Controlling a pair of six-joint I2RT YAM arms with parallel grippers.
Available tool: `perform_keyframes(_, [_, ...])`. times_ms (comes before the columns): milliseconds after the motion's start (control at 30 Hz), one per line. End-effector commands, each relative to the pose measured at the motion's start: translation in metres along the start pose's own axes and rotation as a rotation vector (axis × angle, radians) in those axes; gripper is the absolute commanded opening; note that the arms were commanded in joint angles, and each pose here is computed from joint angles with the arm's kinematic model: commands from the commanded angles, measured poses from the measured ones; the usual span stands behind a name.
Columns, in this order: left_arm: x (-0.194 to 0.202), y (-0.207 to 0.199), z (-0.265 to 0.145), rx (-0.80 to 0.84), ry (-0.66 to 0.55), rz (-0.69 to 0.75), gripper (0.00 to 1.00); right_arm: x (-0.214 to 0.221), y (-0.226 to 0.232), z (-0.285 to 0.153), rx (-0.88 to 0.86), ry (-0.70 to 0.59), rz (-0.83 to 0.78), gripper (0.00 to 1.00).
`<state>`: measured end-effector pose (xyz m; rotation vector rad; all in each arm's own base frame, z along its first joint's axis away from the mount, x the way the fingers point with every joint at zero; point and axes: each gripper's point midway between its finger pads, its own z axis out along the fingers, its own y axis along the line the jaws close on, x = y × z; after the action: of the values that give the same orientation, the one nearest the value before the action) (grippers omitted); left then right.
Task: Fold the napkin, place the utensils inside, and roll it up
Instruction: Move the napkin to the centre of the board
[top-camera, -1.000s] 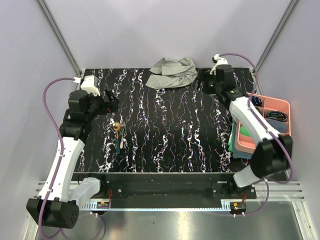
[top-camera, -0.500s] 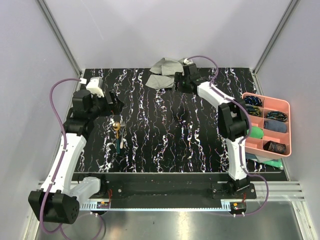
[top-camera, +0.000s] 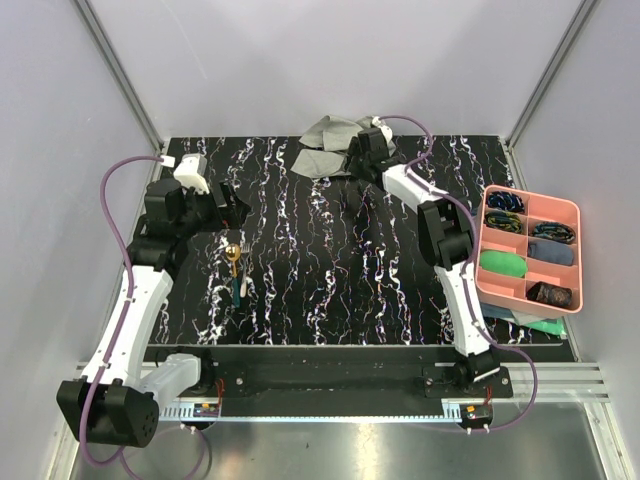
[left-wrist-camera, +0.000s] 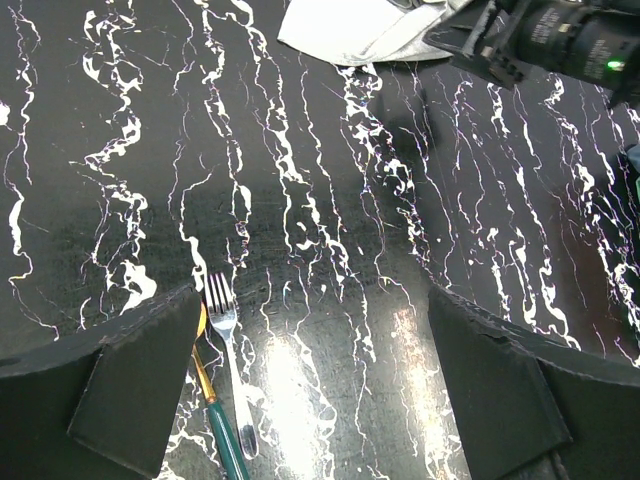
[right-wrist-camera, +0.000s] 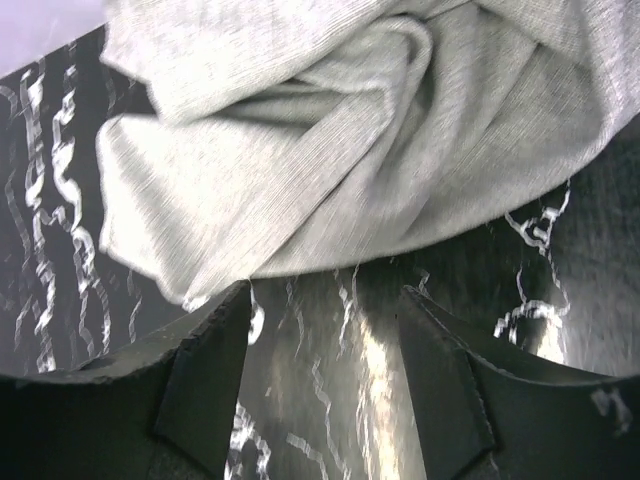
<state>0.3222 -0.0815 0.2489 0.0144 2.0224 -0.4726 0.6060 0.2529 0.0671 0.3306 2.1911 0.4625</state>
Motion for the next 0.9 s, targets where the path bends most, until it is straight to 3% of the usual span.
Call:
perform_keyframes(0, [-0.011, -0.007, -0.001, 0.036, -0.043, 0.023, 0.99, -0.019, 0.000, 0.019, 0.032, -0.093, 0.049, 0.66])
perform_keyframes(267, [-0.009, -0.013, -0.002, 0.045, -0.037, 0.046, 0.99, -0.026, -0.012, 0.034, 0.075, -0.103, 0.070, 0.55])
perform_keyframes(500, [-0.008, -0.014, -0.003, 0.049, -0.037, 0.047, 0.99, -0.017, -0.028, 0.039, 0.069, 0.001, 0.121, 0.41])
perform_keyframes(600, [-0.009, -0.016, -0.003, 0.053, -0.040, 0.048, 0.99, -0.012, -0.033, 0.038, 0.048, 0.050, 0.144, 0.24])
perform_keyframes(633, [-0.008, -0.016, -0.004, 0.056, -0.038, 0.046, 0.99, -0.012, -0.032, 0.035, 0.039, 0.063, 0.146, 0.13])
perform_keyframes(700, [-0.008, -0.018, -0.004, 0.059, -0.040, 0.047, 0.99, -0.006, -0.033, 0.029, 0.032, 0.097, 0.138, 0.04])
perform_keyframes(867, [-0.007, -0.026, -0.006, 0.082, -0.041, 0.059, 0.99, 0.021, -0.034, -0.014, -0.013, 0.223, 0.054, 0.00])
